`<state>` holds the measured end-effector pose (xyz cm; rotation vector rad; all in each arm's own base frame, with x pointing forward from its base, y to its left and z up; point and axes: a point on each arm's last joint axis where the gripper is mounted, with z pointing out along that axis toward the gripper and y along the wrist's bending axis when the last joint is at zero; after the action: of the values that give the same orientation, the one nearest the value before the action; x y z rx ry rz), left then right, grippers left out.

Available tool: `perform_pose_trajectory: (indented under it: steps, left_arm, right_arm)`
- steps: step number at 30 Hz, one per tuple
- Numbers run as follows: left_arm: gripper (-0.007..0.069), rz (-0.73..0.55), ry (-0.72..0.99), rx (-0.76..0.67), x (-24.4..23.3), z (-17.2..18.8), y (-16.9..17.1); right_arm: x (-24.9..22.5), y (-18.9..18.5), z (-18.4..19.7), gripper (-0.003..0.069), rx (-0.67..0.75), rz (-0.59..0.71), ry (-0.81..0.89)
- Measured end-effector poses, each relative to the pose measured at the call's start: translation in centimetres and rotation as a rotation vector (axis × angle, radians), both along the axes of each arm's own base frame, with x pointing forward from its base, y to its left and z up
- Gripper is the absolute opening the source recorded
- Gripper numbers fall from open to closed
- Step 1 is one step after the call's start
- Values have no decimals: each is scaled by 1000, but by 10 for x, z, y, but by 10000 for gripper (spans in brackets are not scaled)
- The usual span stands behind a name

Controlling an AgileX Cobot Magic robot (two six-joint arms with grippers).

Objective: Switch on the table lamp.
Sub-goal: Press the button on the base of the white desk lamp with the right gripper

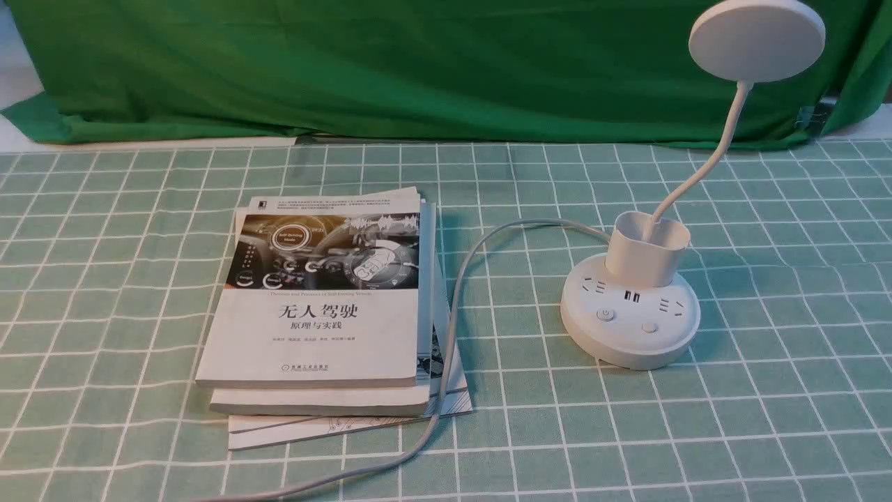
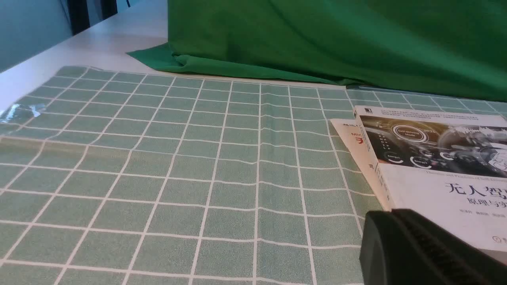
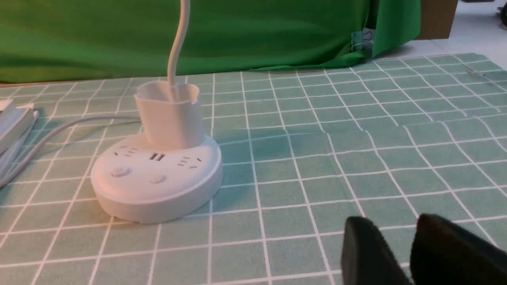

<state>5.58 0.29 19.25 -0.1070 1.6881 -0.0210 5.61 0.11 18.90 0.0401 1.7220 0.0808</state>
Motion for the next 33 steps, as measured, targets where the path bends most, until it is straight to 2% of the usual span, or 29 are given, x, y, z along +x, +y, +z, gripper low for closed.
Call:
perform_pose_trajectory:
  steps: [14, 20, 33]
  left_arm:
    - [21, 0, 0, -2, 0, 0, 0]
    - [21, -6, -3, -70, 0, 0, -1]
    - [21, -7, -4, -78, 0, 0, -1]
  right_arm:
    - [0, 0, 0, 239, 0, 0, 1]
    - [0, 0, 0, 239, 0, 0, 1]
    - [0, 0, 0, 239, 4, 0, -3]
